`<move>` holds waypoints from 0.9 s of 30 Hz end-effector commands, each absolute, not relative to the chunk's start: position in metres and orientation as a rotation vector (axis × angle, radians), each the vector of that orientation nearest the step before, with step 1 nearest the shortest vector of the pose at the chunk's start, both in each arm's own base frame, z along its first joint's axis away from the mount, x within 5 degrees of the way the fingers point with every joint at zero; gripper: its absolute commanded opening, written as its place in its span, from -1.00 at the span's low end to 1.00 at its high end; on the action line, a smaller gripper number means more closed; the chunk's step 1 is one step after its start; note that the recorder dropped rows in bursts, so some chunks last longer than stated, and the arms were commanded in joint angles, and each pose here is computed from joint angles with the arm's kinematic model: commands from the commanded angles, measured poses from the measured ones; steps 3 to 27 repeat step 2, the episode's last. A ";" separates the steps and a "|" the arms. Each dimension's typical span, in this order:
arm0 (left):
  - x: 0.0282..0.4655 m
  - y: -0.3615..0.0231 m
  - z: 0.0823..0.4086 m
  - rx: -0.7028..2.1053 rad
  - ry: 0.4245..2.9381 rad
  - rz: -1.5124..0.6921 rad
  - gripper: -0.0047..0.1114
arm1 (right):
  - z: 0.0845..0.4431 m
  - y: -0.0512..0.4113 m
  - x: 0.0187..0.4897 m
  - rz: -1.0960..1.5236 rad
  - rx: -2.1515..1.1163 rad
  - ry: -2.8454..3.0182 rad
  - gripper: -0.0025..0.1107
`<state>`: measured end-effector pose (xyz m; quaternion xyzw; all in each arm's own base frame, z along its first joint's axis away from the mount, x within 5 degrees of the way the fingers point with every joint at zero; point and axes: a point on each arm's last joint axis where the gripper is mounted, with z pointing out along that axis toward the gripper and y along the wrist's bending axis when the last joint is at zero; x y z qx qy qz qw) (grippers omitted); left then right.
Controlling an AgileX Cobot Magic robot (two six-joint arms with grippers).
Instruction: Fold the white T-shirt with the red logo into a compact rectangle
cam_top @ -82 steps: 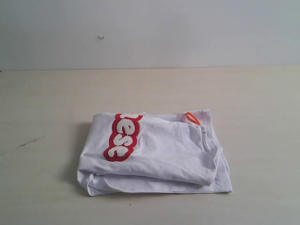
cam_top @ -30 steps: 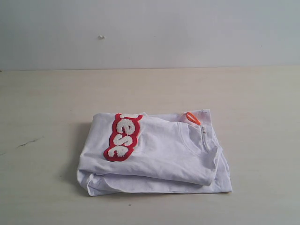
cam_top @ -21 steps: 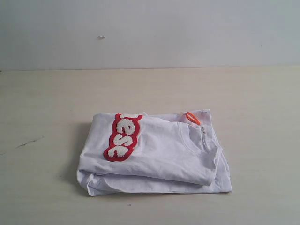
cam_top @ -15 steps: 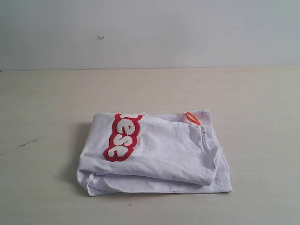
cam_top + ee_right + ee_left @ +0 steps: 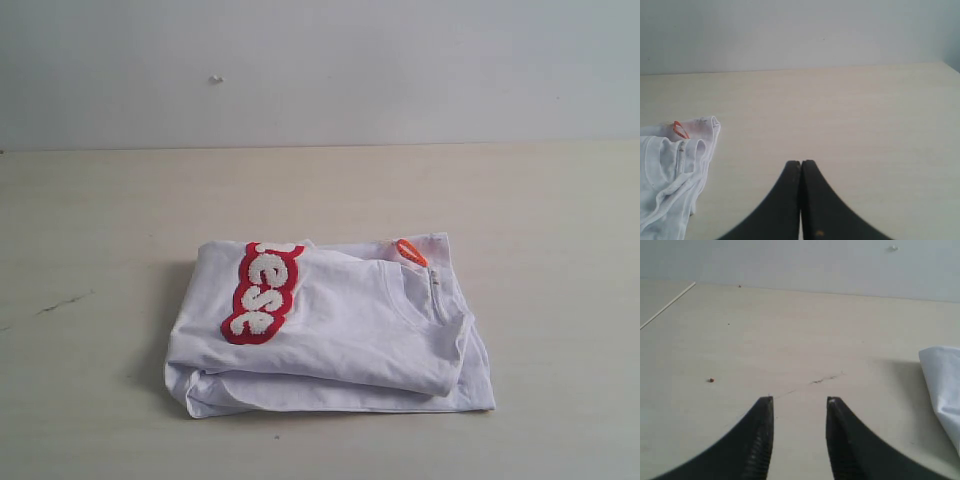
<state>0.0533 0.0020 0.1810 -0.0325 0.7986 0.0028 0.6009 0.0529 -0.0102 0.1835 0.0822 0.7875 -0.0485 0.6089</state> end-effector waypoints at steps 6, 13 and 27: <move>0.053 0.002 0.181 -0.088 1.835 0.000 -0.29 | 0.183 -0.010 0.053 -0.118 0.188 1.810 -0.96; 0.053 0.002 0.181 -0.088 1.835 0.000 -0.29 | 0.183 -0.010 0.053 -0.118 0.188 1.810 -0.96; 0.053 0.002 0.181 -0.088 1.835 0.000 -0.29 | 0.183 -0.010 0.053 -0.118 0.188 1.810 -0.96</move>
